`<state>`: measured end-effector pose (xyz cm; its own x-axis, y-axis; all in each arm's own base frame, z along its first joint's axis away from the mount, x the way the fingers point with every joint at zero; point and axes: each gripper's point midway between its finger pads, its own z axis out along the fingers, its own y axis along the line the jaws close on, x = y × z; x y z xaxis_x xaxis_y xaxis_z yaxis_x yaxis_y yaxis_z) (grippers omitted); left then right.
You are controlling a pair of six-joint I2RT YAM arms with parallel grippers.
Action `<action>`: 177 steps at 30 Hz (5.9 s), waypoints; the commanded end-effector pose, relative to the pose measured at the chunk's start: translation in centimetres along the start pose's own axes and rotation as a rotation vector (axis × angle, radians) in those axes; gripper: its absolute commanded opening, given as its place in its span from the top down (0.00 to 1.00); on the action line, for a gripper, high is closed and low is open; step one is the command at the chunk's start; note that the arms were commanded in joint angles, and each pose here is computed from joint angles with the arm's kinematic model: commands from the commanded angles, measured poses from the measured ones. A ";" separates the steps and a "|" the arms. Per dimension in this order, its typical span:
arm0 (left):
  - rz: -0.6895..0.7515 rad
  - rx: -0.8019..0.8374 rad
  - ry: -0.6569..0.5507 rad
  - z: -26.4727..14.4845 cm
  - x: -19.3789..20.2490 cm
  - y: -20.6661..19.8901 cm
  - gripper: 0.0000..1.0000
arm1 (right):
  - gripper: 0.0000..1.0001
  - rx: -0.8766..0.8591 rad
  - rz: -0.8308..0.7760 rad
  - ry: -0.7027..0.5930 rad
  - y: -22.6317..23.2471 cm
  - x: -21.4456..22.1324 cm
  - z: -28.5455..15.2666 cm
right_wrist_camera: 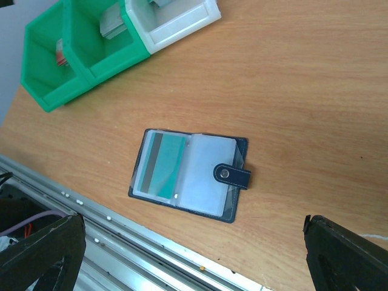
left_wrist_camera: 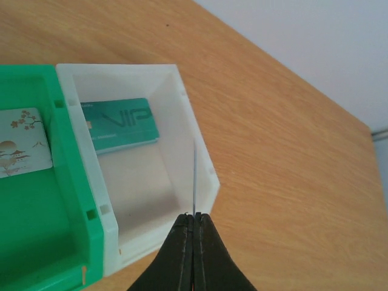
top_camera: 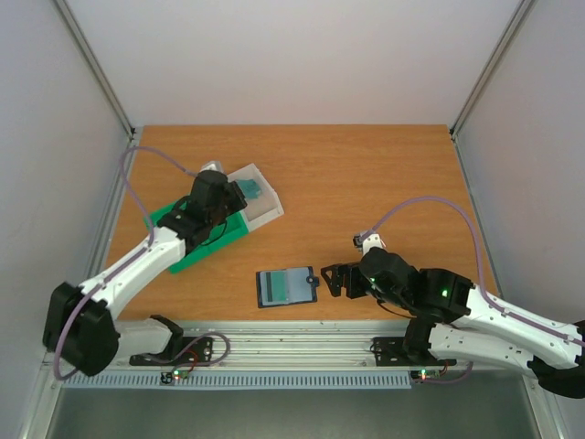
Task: Take the credit cards out of the card holder
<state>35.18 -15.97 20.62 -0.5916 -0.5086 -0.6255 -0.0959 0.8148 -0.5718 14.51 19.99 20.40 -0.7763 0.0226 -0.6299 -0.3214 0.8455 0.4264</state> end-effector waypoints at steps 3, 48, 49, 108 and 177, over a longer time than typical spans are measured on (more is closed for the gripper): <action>-0.101 -0.123 -0.042 3.2 -2.1 1.1 1.00 | 0.01 -0.009 -0.007 -0.012 0.5 -0.7 -0.6; -0.152 -0.417 -0.097 13.7 -2.6 6.5 1.00 | 0.02 0.046 -0.028 -0.018 -0.4 -0.9 -0.6; -0.149 -0.423 -0.098 13.7 -2.6 6.5 1.00 | 0.02 0.047 -0.029 -0.017 -0.4 -0.9 -0.6; 0.055 0.199 0.586 -5.0 13.1 2.3 0.34 | 0.66 -0.067 -0.063 0.254 5.4 3.6 8.9; -0.046 0.123 0.754 -1.6 25.5 7.7 0.96 | 0.99 -0.237 0.266 0.468 0.9 8.2 19.6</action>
<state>18.16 -22.68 2.17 -0.9830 -0.1643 -0.0826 -0.0623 0.7200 -0.6911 18.42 32.10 2.71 -0.9853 -0.0857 -0.1475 -0.1651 0.6953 0.6995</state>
